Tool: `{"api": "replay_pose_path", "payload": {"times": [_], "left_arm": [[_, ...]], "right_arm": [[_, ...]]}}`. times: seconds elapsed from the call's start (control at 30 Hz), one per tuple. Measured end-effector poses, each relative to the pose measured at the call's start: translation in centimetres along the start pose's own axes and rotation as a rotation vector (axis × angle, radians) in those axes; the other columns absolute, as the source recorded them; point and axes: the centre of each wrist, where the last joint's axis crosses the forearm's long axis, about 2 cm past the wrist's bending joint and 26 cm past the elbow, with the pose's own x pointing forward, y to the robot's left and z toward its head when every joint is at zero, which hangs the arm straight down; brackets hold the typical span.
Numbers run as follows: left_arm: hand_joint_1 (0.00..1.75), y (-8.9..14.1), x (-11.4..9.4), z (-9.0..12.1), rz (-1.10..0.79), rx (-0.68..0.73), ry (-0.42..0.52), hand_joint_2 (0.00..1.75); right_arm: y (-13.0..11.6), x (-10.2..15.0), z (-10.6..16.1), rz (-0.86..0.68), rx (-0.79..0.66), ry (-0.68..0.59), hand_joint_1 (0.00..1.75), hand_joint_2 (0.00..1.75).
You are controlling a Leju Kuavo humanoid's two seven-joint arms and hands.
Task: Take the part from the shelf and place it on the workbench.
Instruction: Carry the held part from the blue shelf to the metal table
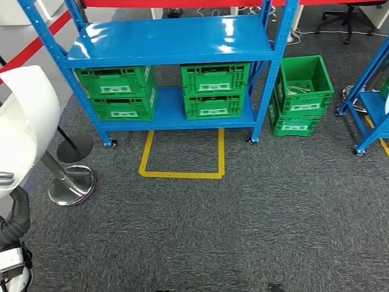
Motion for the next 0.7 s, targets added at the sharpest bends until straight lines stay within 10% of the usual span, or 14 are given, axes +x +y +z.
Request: {"api": "replay_pose_path", "payload": {"times": [0.7], "left_arm": [[1.75,0.13,0.61,-0.51,0.009,0.046,-0.015,1.75]], "right_arm": [[-1.03,0.49,-0.26,0.018,-0.018,-0.021,0.00,0.00]]}}
